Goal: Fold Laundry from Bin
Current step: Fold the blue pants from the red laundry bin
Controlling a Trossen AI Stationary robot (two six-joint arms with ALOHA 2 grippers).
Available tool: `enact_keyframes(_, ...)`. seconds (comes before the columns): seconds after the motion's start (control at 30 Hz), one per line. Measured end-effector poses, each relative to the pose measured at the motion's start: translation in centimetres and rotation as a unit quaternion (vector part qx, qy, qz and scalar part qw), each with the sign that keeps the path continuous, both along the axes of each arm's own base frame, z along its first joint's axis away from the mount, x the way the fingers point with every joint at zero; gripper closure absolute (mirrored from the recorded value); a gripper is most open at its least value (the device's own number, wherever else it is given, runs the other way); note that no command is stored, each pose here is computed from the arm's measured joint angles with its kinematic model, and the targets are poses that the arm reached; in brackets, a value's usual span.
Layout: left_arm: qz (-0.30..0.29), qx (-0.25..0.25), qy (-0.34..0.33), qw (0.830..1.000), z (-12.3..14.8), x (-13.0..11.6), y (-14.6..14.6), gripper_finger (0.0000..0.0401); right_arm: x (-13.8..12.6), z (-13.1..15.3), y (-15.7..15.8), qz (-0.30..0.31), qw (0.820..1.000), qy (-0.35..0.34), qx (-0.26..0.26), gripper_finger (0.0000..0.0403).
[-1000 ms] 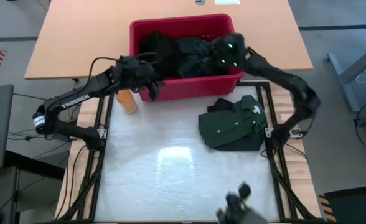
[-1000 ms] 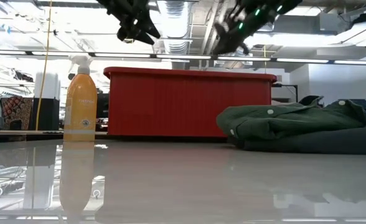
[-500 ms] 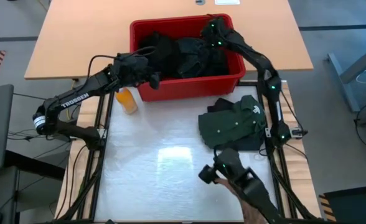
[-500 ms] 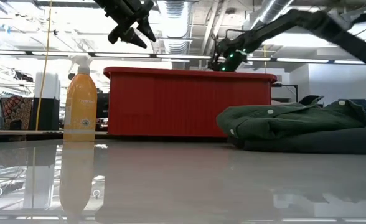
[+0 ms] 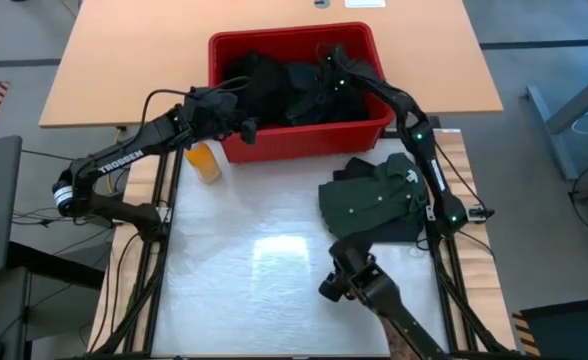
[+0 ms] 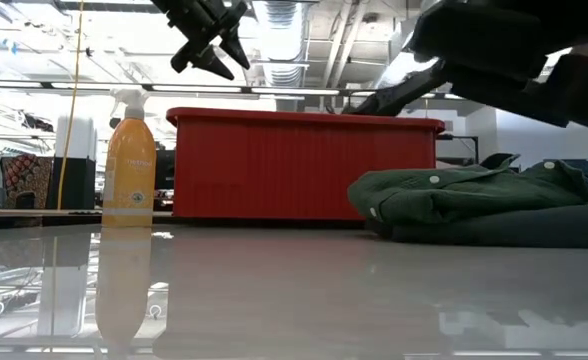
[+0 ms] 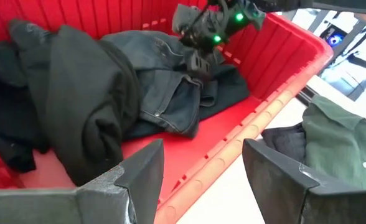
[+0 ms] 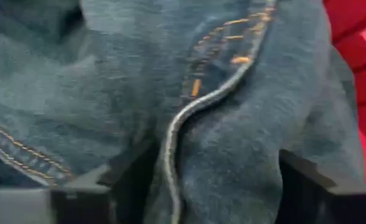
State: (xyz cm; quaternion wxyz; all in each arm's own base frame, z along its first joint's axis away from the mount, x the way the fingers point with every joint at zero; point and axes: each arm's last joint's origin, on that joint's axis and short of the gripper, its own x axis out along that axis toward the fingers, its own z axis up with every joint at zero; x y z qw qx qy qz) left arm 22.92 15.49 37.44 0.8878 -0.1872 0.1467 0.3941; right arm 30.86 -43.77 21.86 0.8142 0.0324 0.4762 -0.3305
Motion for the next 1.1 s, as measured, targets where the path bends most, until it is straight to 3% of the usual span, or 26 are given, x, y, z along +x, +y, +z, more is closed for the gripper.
enact_keyframes(0.07,0.0,0.0,0.0,1.0,0.0,0.0,0.0,0.0195,0.5,0.3,0.5,0.008,1.0,0.004,-0.004,0.0169)
enact_keyframes(0.2,-0.004,0.0,0.01,1.0,-0.1,0.0,0.0,0.0195,1.2,2.0,1.4,0.021,0.999,-0.004,-0.028,0.0336)
enact_keyframes(0.23,-0.005,-0.002,0.013,1.0,-0.2,-0.1,-0.1,0.0195,1.2,2.8,1.7,0.023,0.999,-0.01,-0.035,0.0353)
enact_keyframes(0.4,-0.034,-0.015,0.019,0.999,-0.4,0.0,-0.2,0.0195,0.8,9.7,3.2,0.017,0.988,-0.109,-0.104,0.0352)
enact_keyframes(0.53,-0.081,0.004,0.002,0.997,0.3,0.0,-0.5,0.0195,-0.9,17.3,5.5,0.039,0.958,-0.231,-0.164,0.0352)
enact_keyframes(0.63,-0.1,0.028,-0.004,0.995,0.9,-0.2,-0.9,0.0195,-2.8,23.9,8.6,0.075,0.911,-0.344,-0.215,0.0352)
enact_keyframes(0.8,-0.139,0.063,0.006,0.988,1.7,-0.8,-1.9,0.0195,-6.7,33.8,15.5,0.115,0.792,-0.51,-0.315,0.0352)
enact_keyframes(0.93,-0.177,0.076,0.037,0.981,1.6,-1.0,-2.8,0.0195,-8.8,37.8,20.0,0.157,0.723,-0.59,-0.324,0.0352)
enact_keyframes(1.1,-0.234,0.094,0.058,0.966,1.5,-0.7,-4.1,0.0195,-10.4,40.9,26.5,0.238,0.666,-0.648,-0.284,0.0352)
